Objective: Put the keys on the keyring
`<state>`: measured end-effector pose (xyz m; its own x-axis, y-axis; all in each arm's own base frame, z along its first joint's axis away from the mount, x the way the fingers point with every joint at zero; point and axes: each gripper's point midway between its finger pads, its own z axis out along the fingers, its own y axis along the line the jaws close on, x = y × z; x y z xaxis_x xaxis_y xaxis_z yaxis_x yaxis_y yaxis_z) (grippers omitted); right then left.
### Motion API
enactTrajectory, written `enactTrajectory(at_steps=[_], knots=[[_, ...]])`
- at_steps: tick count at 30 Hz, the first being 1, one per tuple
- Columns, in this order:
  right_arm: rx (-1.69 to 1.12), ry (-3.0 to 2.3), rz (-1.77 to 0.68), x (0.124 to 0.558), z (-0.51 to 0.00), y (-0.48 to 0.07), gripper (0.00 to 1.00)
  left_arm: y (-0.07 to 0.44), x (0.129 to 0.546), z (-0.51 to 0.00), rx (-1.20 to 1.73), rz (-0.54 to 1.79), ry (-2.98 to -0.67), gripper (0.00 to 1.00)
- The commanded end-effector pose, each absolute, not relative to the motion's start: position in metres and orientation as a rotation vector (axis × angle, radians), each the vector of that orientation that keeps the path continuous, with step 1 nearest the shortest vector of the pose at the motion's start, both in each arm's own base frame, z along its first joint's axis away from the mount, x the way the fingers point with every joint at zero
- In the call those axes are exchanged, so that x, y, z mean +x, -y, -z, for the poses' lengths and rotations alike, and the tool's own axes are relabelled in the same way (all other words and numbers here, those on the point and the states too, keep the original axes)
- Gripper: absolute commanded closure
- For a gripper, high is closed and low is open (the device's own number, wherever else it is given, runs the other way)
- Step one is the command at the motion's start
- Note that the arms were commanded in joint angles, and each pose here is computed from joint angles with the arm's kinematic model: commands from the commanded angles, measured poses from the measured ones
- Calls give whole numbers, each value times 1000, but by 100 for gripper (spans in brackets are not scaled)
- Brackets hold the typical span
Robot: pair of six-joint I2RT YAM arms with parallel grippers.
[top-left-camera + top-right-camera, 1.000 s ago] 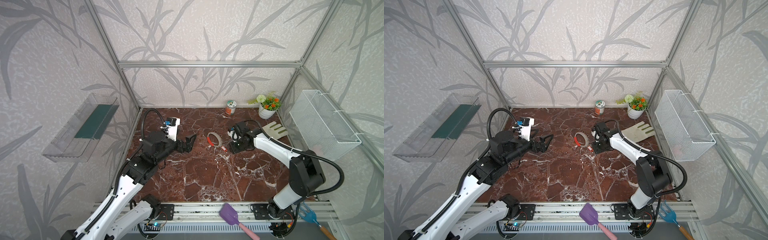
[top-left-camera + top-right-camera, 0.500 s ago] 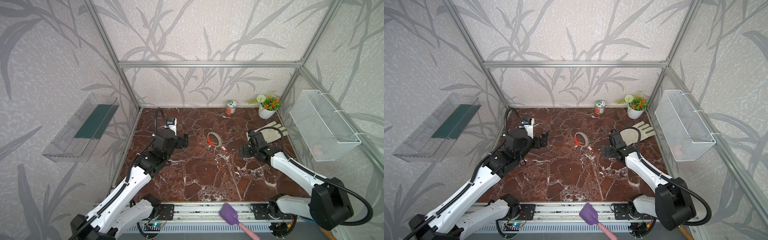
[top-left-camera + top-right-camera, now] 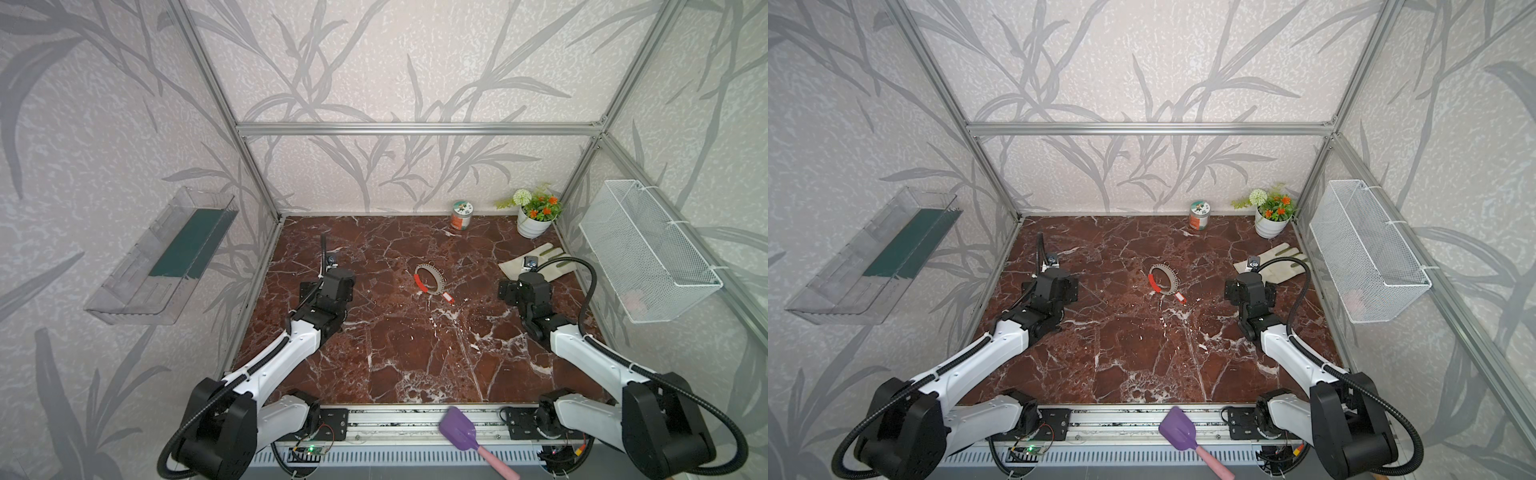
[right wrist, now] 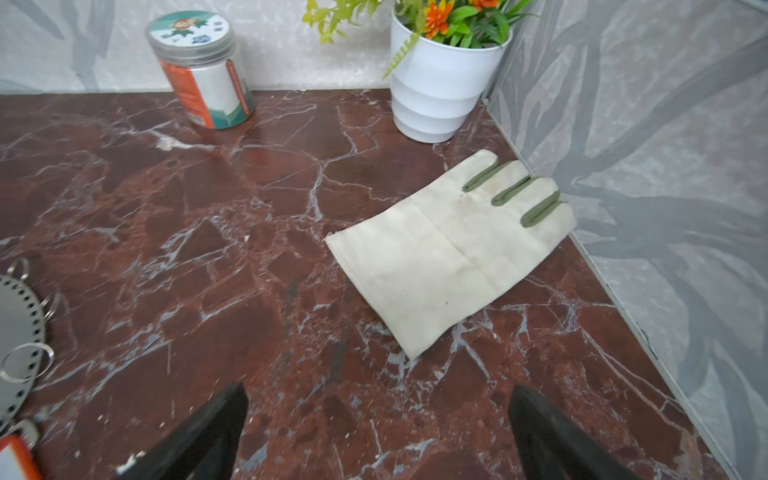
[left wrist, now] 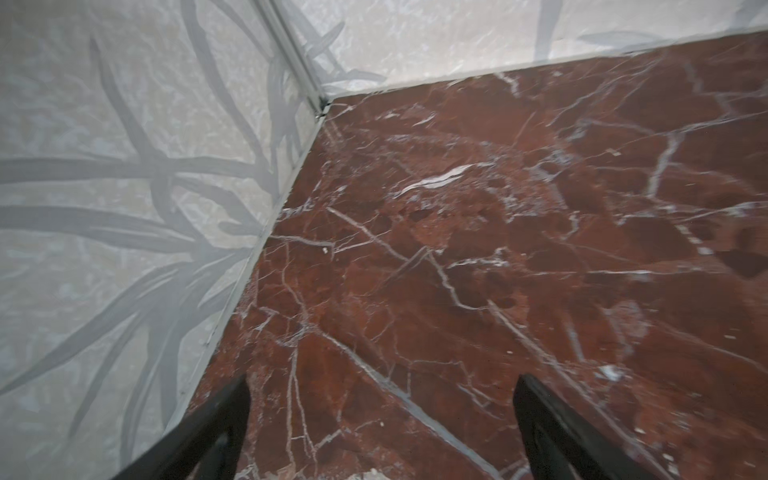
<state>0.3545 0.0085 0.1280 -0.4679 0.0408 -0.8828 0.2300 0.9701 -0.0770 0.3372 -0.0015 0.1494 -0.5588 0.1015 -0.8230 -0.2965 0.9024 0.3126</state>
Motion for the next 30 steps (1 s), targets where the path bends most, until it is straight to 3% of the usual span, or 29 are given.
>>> enactTrajectory(at_steps=[1,5,14,24,30], knots=[[177,-1955,262,364,-128,-3,1,-20,343,-144,-195,-626,-2035,1],[140,-1912,310,372,-120,-2,1,-34,352,-129,-295,-549,-1973,1],[37,-1906,265,396,-108,-13,1,-28,390,-119,-182,-455,-1920,1],[5,-1871,162,394,-97,-17,1,-36,391,-96,-181,-224,-1913,1],[18,-1883,170,394,-96,-15,1,-42,393,-94,-212,-207,-1913,1]])
